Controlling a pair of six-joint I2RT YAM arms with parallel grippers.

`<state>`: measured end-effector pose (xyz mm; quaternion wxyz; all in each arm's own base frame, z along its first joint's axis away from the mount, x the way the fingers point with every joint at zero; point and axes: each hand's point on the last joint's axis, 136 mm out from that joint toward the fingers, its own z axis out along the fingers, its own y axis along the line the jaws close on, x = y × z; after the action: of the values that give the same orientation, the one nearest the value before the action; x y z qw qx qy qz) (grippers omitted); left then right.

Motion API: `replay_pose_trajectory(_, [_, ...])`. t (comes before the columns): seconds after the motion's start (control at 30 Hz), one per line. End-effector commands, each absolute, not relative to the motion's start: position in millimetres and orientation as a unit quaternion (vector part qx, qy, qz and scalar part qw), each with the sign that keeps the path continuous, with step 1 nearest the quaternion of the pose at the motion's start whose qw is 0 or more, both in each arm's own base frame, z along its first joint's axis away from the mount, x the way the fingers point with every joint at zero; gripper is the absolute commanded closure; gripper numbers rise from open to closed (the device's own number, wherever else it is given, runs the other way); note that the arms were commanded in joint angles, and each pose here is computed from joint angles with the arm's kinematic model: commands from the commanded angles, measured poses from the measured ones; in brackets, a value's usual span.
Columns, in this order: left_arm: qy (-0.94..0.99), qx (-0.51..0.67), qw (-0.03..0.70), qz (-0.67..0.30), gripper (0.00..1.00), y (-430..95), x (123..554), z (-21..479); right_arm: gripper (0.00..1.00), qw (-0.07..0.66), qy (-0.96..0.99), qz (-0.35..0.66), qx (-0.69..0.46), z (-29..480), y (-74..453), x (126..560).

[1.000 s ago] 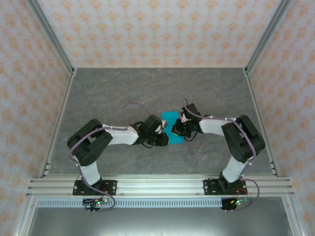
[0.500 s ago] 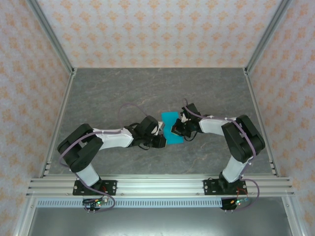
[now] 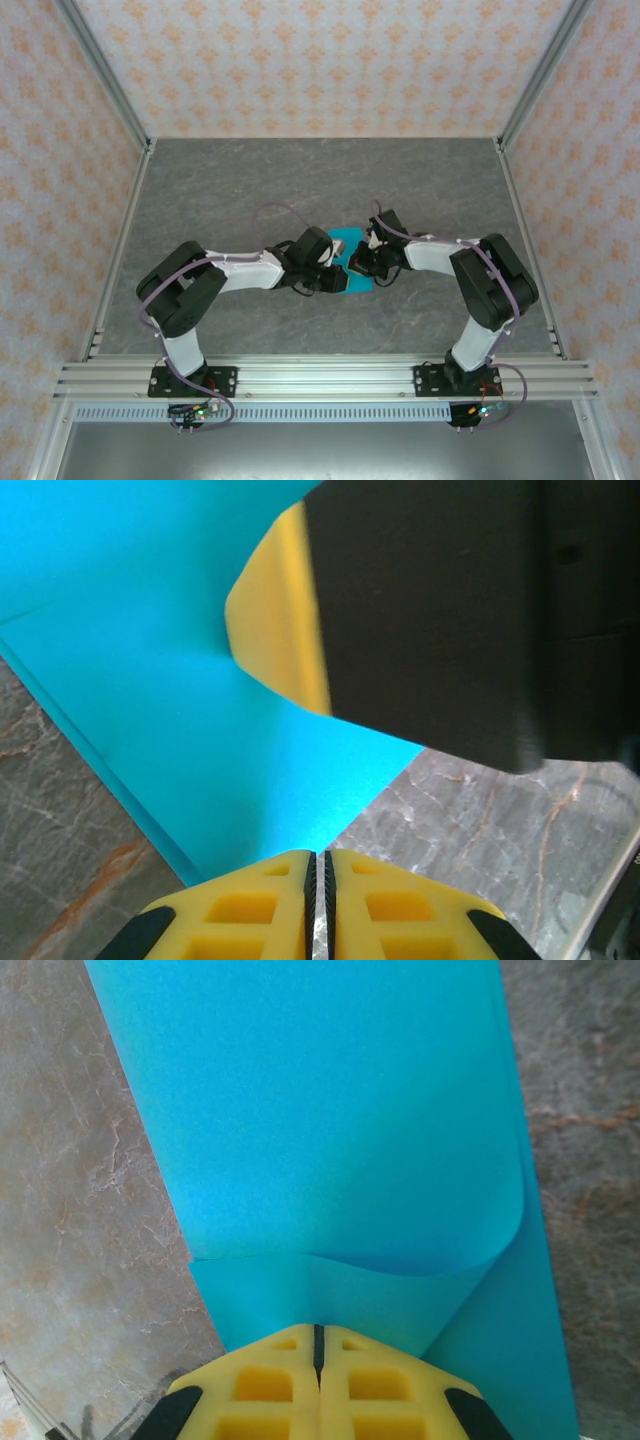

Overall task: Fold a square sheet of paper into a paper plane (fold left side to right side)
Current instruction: Fold the triangle a second time at the center of the table.

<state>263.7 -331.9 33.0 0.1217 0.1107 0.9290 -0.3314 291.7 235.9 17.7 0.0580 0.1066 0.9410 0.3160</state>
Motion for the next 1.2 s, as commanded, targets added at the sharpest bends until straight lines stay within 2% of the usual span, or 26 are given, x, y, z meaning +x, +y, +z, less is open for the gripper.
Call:
replay_pose_trajectory(0.0, [0.935,0.115,0.119,-0.313,0.86,-328.2,268.3,23.9,1.0,0.018,0.961,0.246,0.124,-18.0,213.2,270.4])
replay_pose_trajectory(0.37, [0.946,0.101,0.105,-0.289,0.88,-310.0,255.0,2.7,1.0,0.041,0.952,0.283,0.11,2.3,224.6,280.8])
replay_pose_trajectory(0.6, [0.946,0.091,0.103,-0.293,0.99,-304.6,248.3,-3.1,1.0,0.096,0.944,0.308,0.077,47.7,222.5,286.4])
replay_pose_trajectory(0.87, [0.945,0.09,0.103,-0.298,1.0,-305.5,247.6,-3.3,1.0,0.081,0.921,0.375,0.076,46.2,245.6,269.5])
replay_pose_trajectory(1.17, [0.944,0.09,0.104,-0.299,1.0,-305.7,247.8,-2.7,1.0,0.075,0.918,0.383,0.072,39.4,257.5,268.5])
